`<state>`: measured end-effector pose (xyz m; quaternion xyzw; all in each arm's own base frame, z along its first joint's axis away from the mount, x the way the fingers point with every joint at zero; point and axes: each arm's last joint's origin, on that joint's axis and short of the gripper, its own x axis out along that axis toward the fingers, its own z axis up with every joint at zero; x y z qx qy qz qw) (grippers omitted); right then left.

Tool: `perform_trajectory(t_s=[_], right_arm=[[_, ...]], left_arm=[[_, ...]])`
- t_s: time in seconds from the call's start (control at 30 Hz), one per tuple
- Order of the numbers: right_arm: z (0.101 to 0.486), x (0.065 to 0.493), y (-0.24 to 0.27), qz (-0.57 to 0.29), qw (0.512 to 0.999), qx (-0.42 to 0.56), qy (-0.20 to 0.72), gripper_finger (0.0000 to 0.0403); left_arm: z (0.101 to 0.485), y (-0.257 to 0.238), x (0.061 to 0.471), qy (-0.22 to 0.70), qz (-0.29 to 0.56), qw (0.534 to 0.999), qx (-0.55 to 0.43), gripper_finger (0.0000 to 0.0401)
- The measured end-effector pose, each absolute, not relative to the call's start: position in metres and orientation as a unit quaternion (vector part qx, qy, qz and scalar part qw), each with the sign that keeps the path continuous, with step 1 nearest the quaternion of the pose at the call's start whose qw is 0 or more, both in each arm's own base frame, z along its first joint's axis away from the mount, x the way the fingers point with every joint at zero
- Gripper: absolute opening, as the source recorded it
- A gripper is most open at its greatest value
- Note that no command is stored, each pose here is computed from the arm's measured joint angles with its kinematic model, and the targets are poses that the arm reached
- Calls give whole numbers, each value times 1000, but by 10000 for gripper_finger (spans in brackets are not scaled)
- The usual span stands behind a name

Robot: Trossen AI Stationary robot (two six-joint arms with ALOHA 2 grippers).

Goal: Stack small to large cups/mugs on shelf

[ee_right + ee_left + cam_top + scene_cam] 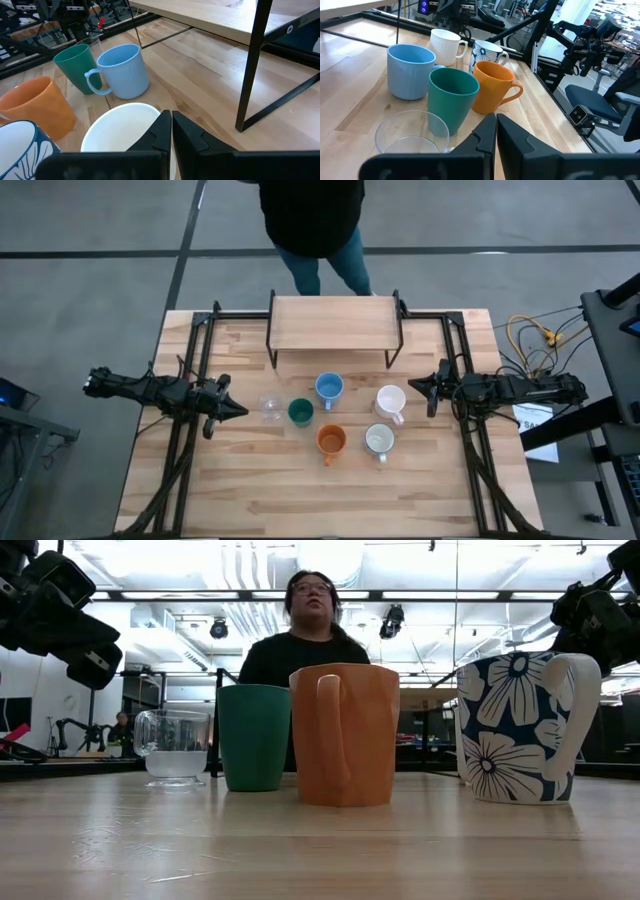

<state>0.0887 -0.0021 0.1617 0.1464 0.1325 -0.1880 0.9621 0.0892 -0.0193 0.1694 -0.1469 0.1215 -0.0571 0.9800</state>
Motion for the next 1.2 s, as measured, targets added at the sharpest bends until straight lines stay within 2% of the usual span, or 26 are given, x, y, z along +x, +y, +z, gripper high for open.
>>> perform_trajectory(t_s=[1.2], right_arm=[[162, 89, -2, -188, 962, 146, 132, 9]], left_arm=[[179, -19, 87, 152, -51, 977, -140, 0]])
